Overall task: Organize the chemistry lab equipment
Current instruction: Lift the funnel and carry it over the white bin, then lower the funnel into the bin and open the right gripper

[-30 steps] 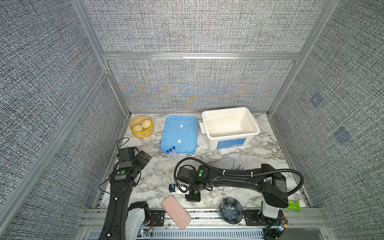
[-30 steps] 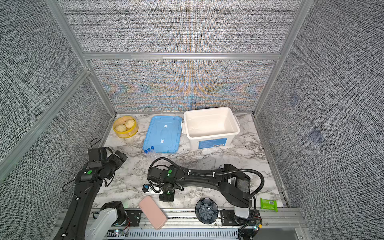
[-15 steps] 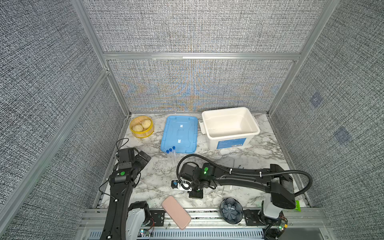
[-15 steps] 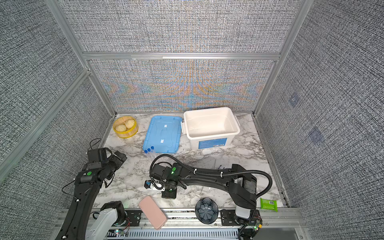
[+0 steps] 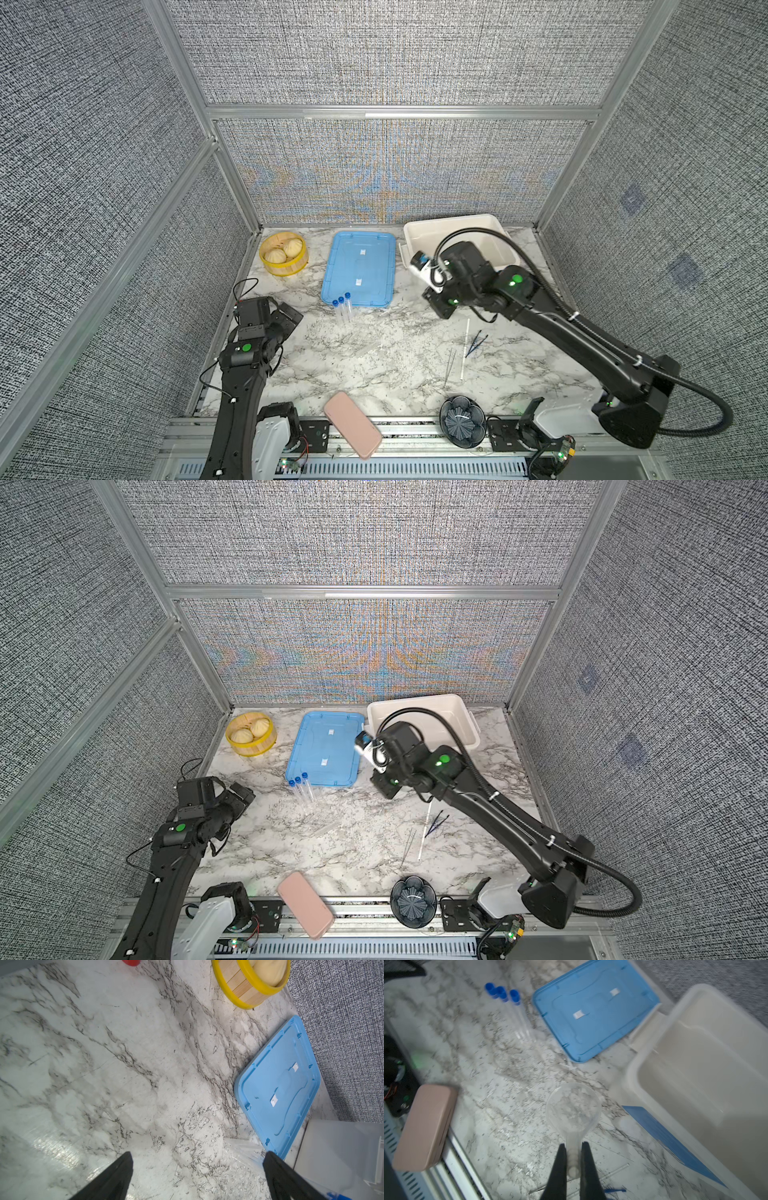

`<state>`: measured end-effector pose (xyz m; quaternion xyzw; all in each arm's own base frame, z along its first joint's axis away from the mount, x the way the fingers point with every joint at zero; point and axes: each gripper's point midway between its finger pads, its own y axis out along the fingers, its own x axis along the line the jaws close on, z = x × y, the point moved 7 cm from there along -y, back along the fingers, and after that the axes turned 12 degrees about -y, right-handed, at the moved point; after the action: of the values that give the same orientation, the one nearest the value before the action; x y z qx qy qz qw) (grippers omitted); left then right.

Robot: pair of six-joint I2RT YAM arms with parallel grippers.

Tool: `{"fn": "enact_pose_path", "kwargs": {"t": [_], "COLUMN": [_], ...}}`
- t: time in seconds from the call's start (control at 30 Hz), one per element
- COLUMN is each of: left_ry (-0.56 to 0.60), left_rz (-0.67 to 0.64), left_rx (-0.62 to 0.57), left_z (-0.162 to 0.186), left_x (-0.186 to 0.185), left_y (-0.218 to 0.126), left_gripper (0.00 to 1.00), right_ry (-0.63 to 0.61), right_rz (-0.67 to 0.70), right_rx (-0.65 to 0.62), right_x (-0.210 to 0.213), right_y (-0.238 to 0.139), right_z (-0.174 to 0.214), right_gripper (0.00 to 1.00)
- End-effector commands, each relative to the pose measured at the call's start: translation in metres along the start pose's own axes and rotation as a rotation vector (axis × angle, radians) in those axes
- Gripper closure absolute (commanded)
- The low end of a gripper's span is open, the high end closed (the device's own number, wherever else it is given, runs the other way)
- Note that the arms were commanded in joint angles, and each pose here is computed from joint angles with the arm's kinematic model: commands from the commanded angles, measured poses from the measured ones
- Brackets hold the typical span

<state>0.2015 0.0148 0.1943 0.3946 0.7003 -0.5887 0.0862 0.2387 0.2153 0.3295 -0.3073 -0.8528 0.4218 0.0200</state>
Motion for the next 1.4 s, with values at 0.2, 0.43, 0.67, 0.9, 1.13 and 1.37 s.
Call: {"fn": "enact_pose_path", "kwargs": {"t": [0.2,0.43,0.67,0.9,1.13,1.37], "left_ry": [-0.024,-0.027,0.018,0.026,0.032,0.060], "left_rz": [0.057,0.054,0.050,0.066,0.066,0.032], "left_rx": [0.030,0.037,0.037,0.050,0.115,0.081], "left_z": [0.004,0.009,0.008,0.010,0.016,0.015], "left_x": [-0.002,0.005,0.002,0.003,0.004,0.010], "left_y": [0.007,0.007,0.001,0.009,0.015,0.006], "left_gripper": [0.01,0.01,0.01,0.01,0.01,0.01], "right_ry": [0.341,0.525,0.526,0.543,0.521,0.415], "right_rz": [0.303,0.323,0.256,0.197,0.230,0.157], "right_rx": [0.058,0.266,0.443,0.446,0.352,0.202], "right_x": [-0.105,-0.159,-0.170,-0.175,-0.191,-0.180], "right_y": [-0.007,0.048,0.101,0.138,0.168,0.196], "right_z": [0.005,0.031,0.053,0.052,0.034,0.004], "right_gripper": [1.00,1.00,1.00,1.00,1.00,1.00]}}
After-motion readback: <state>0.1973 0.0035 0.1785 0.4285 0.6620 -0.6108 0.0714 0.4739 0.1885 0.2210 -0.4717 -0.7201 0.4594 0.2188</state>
